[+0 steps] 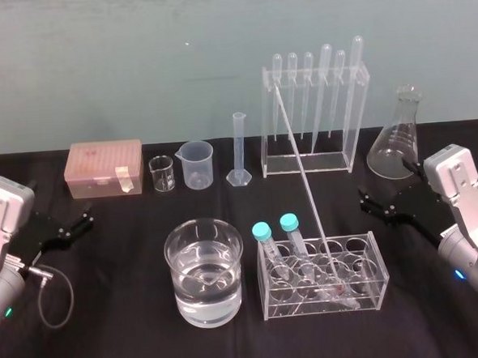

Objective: Hold the thermometer with one hand and immerse one end into the beaker, then reinsert it into the test tube rack.

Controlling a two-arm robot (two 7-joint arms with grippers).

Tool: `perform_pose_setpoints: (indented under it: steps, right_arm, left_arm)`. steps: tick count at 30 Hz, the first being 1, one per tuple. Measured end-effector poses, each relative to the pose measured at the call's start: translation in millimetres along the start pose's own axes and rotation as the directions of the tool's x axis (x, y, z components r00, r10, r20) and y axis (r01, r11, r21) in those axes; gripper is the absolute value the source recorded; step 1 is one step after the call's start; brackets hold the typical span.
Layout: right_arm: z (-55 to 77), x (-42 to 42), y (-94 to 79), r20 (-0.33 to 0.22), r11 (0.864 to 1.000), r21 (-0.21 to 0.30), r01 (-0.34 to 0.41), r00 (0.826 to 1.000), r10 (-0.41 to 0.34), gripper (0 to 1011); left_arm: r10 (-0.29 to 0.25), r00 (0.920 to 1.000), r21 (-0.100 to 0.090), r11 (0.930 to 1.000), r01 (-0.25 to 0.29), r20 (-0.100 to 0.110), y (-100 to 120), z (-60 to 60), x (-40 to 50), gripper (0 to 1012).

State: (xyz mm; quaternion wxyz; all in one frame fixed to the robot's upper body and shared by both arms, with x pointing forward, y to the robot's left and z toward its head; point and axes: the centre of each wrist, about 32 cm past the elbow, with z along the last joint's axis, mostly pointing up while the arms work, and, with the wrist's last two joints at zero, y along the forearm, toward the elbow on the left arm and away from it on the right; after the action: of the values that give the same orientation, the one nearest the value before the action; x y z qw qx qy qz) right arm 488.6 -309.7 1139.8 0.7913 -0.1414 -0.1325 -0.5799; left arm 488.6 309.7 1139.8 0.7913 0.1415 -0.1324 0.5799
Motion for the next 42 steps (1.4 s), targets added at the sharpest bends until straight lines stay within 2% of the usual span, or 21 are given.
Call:
perform_pose_setpoints:
  steps: [42]
  right_arm:
    - [0.0, 0.0, 0.0, 0.0, 1.0, 0.0, 0.0, 1.0, 0.0, 1003]
  left_arm:
    - [0.0, 1.0, 0.0, 1.0, 0.0, 0.0, 0.0, 0.0, 0.0, 1008]
